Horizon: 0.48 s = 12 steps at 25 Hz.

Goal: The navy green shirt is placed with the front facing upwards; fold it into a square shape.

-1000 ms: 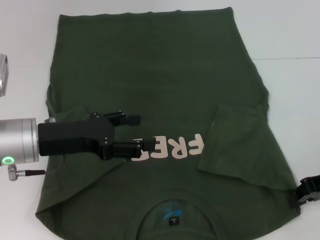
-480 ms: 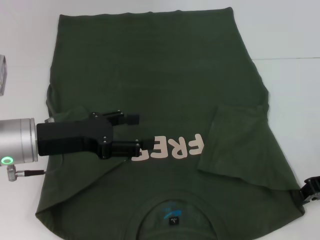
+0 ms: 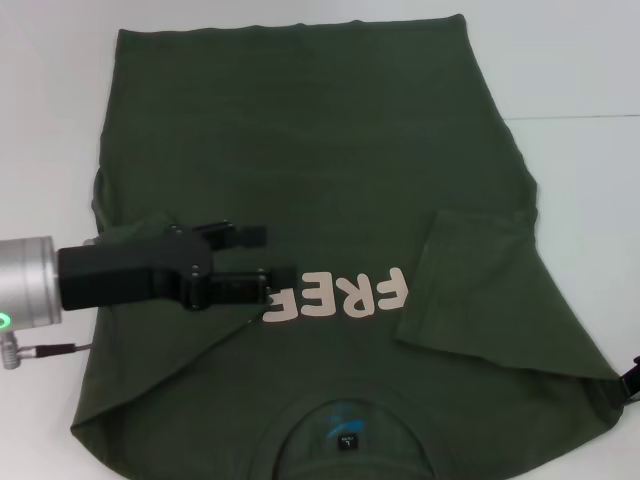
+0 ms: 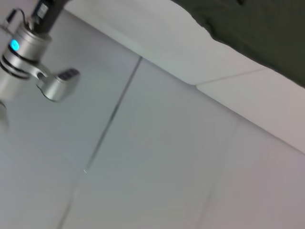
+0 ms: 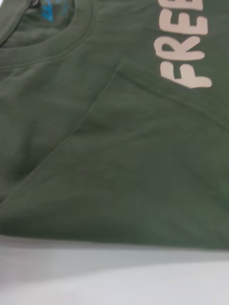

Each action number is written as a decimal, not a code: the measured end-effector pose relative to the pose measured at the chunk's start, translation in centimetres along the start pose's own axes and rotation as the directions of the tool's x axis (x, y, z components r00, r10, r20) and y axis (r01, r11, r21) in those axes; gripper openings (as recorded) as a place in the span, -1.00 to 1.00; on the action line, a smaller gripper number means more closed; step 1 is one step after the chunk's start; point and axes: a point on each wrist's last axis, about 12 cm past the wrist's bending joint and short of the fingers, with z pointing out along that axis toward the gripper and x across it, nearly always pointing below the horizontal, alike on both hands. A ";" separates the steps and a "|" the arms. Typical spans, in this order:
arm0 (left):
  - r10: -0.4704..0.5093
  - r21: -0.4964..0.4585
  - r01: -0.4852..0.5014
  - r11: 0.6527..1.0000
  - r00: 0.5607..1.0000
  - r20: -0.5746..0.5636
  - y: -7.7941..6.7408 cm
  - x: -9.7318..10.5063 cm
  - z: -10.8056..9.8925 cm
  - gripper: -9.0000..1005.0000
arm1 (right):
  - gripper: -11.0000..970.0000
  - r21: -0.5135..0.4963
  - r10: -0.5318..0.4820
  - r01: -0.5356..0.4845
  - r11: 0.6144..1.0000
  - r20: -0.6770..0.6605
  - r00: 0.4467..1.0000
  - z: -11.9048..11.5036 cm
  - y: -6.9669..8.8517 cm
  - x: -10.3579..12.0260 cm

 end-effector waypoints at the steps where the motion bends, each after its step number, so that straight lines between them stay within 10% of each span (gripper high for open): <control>1: -0.011 -0.008 0.011 1.000 1.000 0.009 0.0 0.0 -0.3 0.82 | -0.90 -0.007 -0.003 0.003 1.000 0.004 1.000 -0.1 0.0 0.1; 12: -0.254 -0.115 0.253 0.961 0.967 0.012 -0.2 0.1 -3.7 0.82 | -0.91 -0.043 -0.048 0.050 0.998 0.042 0.998 0.0 -0.3 0.5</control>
